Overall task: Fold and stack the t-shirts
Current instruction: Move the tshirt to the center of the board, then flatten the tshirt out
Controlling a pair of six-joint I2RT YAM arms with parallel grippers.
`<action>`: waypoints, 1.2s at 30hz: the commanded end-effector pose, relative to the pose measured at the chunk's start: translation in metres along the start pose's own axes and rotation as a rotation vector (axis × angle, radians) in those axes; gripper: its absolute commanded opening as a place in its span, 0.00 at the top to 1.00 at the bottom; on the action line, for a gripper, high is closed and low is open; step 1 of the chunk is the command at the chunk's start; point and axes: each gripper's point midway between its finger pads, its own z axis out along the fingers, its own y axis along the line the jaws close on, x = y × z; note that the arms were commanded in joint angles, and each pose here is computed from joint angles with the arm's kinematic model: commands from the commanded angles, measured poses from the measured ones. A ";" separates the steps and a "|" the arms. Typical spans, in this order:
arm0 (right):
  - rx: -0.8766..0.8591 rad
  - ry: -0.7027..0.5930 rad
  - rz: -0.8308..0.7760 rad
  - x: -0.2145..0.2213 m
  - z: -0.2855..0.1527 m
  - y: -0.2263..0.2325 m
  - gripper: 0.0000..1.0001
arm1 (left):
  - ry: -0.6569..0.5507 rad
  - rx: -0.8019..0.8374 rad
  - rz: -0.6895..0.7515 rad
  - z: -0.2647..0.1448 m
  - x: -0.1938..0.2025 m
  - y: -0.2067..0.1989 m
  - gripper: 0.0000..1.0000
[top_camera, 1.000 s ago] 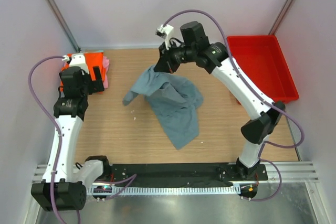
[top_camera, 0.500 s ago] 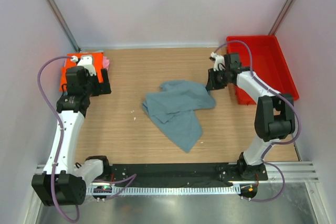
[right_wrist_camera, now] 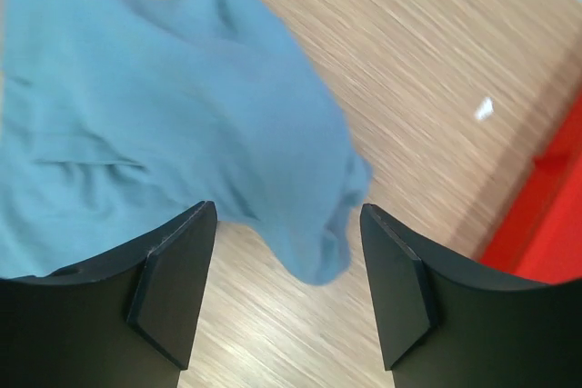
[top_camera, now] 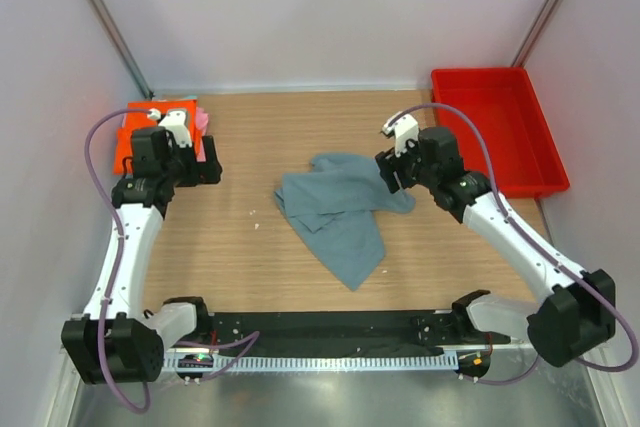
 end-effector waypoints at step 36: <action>-0.102 0.156 -0.642 0.054 0.082 0.126 0.40 | 0.155 0.164 -0.014 0.018 0.032 -0.022 0.04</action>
